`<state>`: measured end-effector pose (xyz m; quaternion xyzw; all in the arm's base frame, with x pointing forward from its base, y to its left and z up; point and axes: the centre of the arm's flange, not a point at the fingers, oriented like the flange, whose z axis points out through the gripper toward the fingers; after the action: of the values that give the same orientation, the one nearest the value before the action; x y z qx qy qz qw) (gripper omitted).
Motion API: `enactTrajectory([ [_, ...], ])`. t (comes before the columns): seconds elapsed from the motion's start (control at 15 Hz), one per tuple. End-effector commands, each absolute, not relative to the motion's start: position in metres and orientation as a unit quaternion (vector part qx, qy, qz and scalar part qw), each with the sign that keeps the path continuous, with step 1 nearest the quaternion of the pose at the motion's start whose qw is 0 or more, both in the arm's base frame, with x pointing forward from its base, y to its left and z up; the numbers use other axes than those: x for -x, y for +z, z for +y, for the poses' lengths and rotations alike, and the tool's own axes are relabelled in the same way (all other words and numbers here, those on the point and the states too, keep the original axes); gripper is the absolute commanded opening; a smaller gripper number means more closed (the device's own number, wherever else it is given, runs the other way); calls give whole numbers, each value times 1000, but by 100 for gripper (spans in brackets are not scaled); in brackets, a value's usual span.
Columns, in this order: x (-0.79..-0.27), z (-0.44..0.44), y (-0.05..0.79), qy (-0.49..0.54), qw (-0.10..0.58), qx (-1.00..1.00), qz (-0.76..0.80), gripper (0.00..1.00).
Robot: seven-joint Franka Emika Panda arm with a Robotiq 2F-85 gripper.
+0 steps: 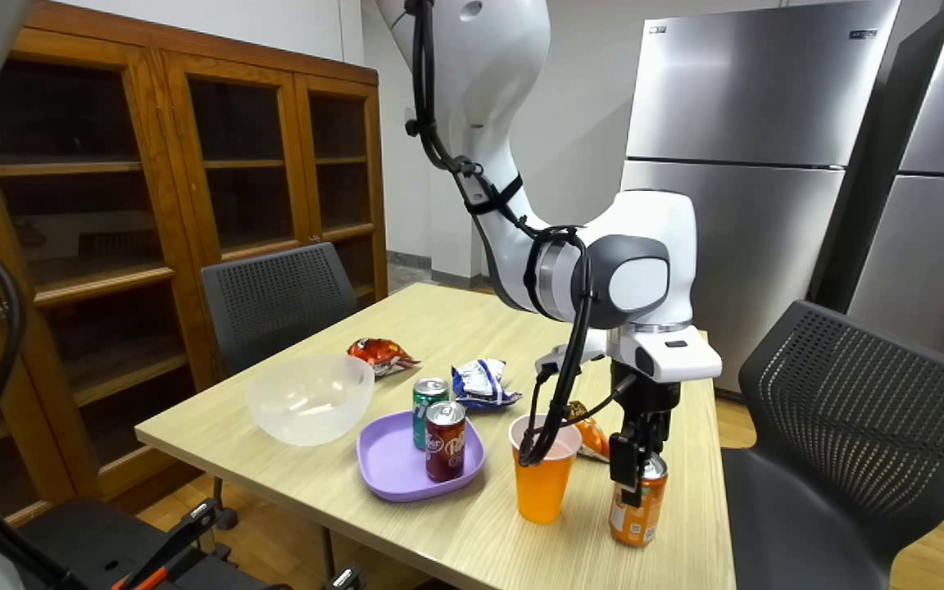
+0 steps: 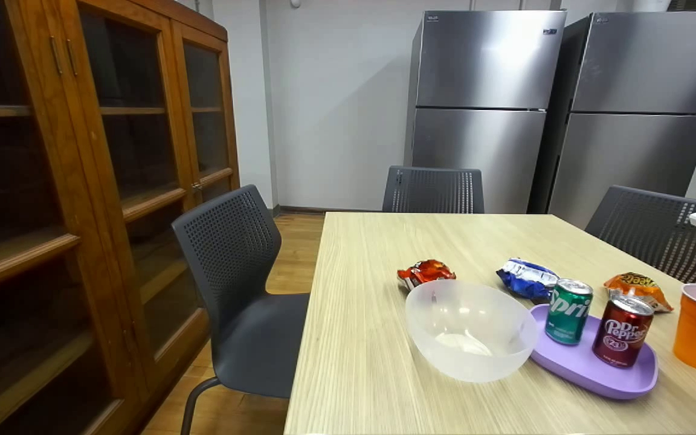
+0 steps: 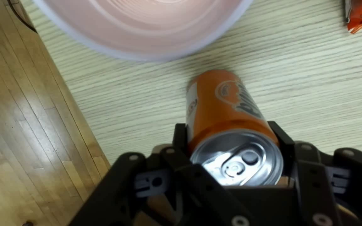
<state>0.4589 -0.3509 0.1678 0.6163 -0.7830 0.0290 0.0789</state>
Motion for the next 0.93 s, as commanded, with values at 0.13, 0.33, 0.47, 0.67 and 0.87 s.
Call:
enactTrajectory([
  [0.13,-431,-334,224,61,49,-609,-789,38],
  [0.33,-417,-327,251,79,33,-613,-786,38],
  [0.47,-408,-320,271,92,23,-618,-780,38],
  [0.67,-395,-309,300,109,12,-636,-764,38],
  [0.87,-387,-292,325,122,14,-670,-732,38],
])
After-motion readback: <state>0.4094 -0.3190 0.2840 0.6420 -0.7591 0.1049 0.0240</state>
